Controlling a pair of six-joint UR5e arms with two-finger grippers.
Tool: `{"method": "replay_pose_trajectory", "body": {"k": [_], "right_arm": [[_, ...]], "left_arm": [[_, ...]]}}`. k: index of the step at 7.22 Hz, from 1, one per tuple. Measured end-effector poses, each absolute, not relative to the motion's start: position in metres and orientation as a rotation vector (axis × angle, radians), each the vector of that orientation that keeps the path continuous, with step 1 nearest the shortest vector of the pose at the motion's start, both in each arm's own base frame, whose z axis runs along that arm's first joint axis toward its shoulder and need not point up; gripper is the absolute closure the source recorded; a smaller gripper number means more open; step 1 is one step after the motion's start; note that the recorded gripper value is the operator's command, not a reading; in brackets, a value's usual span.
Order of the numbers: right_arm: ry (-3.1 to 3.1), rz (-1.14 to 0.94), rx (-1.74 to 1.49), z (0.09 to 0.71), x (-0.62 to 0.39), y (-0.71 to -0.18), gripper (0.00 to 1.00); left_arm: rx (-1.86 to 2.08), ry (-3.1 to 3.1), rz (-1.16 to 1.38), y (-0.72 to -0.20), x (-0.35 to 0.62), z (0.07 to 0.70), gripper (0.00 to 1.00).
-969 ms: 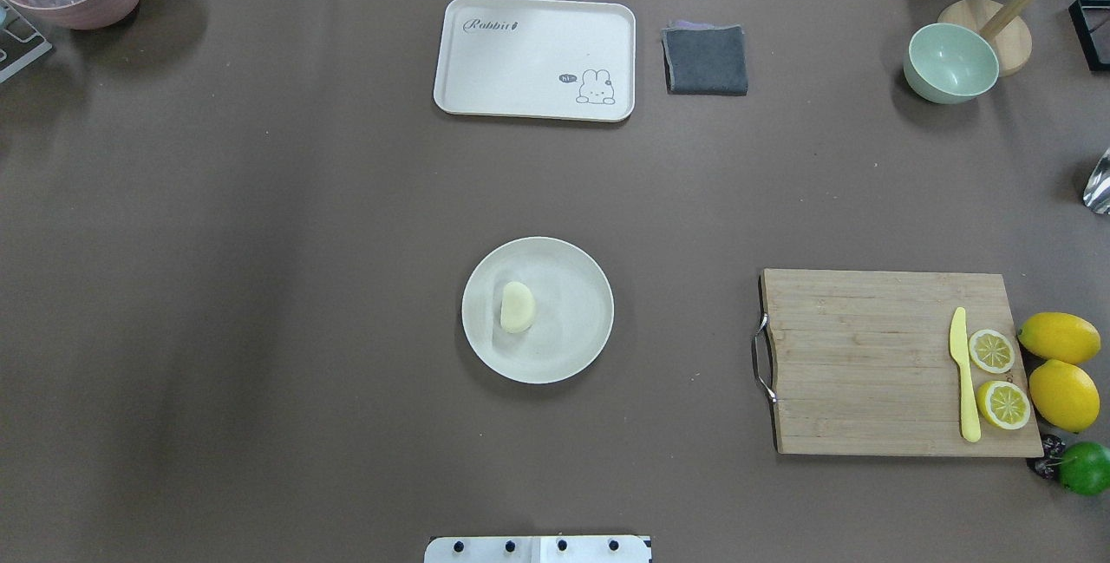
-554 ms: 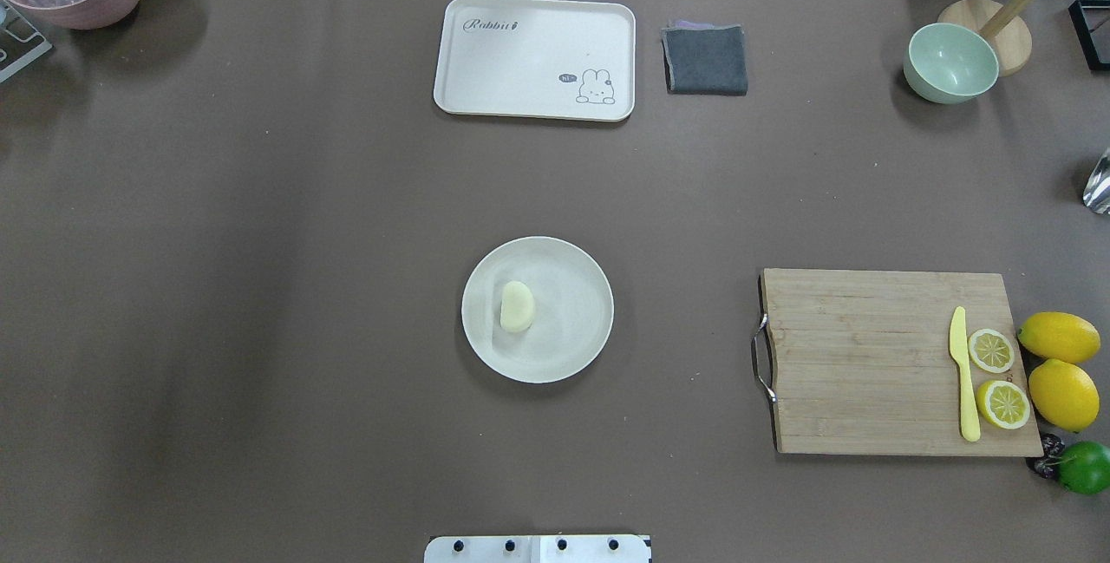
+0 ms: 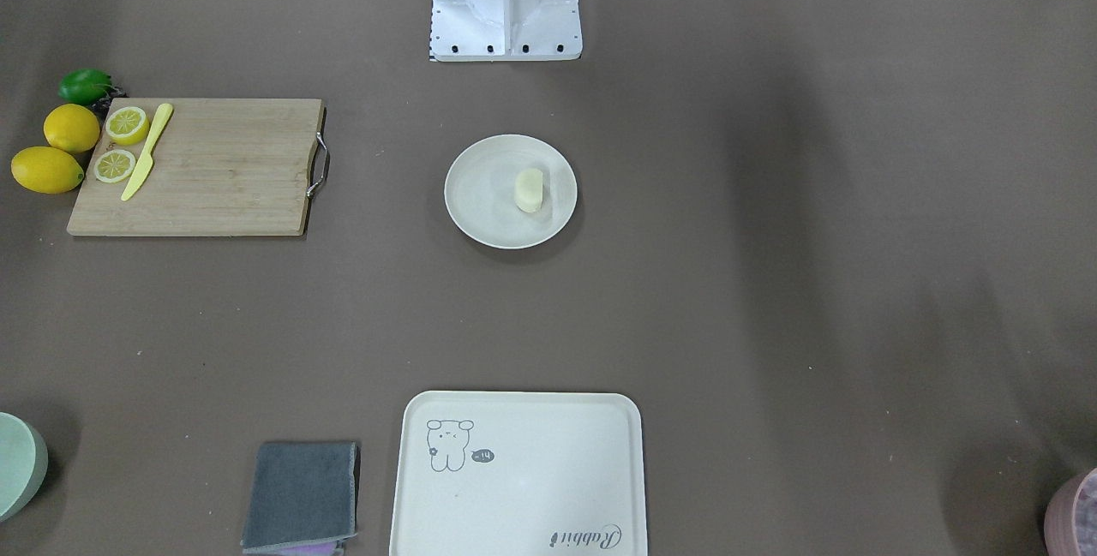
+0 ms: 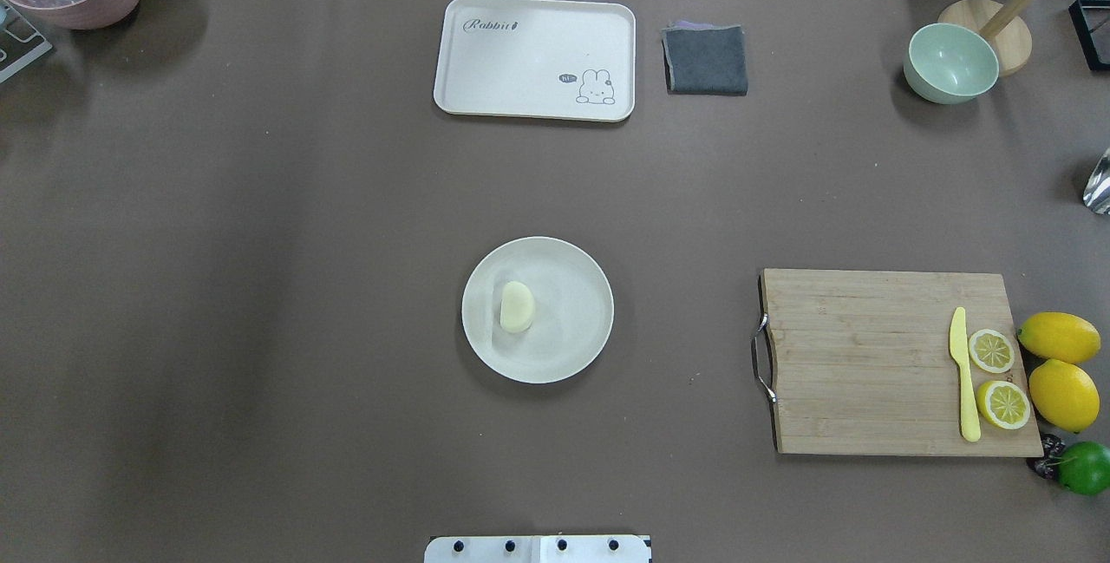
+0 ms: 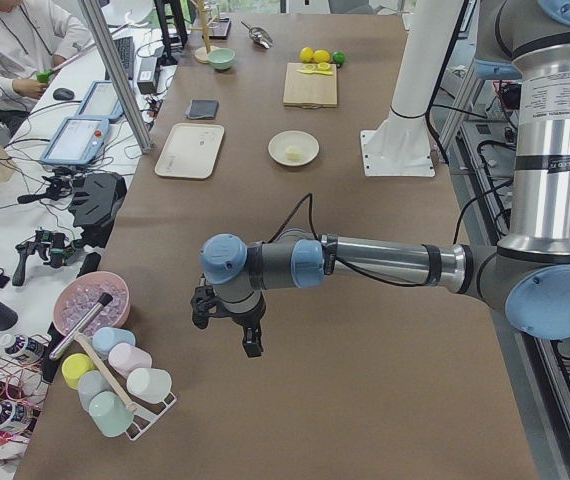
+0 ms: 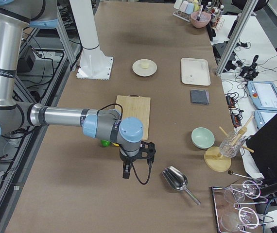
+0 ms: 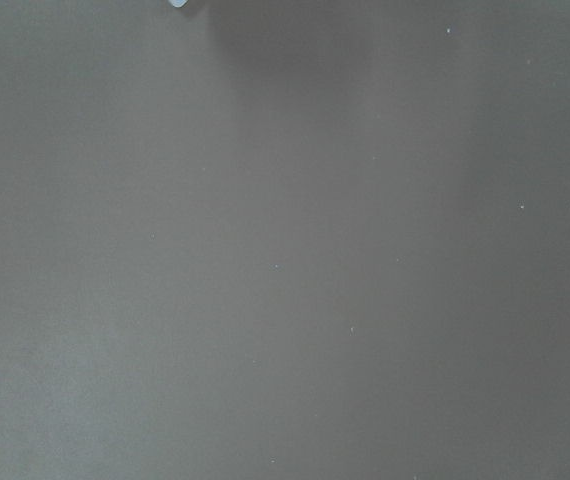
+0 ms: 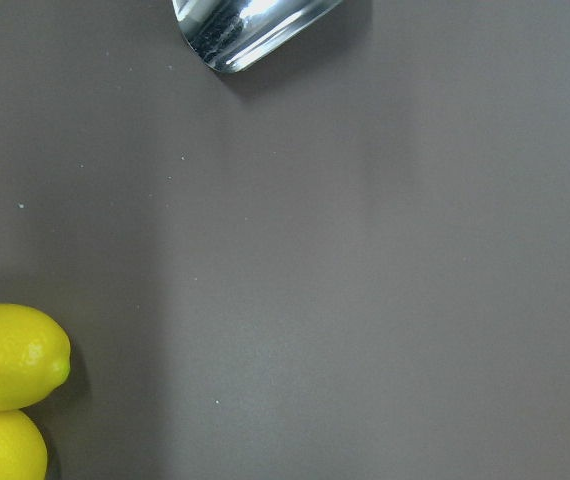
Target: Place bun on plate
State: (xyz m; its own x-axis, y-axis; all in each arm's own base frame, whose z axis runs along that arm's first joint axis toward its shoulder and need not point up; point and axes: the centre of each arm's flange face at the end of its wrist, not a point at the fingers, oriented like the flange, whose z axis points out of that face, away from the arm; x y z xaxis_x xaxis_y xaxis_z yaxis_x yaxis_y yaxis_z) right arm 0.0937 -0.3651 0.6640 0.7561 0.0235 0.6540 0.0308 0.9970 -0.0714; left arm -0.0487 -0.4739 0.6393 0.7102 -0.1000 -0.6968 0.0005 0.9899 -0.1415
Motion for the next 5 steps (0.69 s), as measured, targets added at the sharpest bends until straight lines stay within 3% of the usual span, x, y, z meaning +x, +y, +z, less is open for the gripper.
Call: {"method": "replay_pose_trajectory", "body": {"k": [5], "right_arm": [[-0.713, -0.007, -0.075, 0.6622, 0.0935, -0.3662, 0.00]], "left_arm": [[-0.137, 0.778, -0.057, -0.4730, -0.0488, 0.6407, 0.02]]}}
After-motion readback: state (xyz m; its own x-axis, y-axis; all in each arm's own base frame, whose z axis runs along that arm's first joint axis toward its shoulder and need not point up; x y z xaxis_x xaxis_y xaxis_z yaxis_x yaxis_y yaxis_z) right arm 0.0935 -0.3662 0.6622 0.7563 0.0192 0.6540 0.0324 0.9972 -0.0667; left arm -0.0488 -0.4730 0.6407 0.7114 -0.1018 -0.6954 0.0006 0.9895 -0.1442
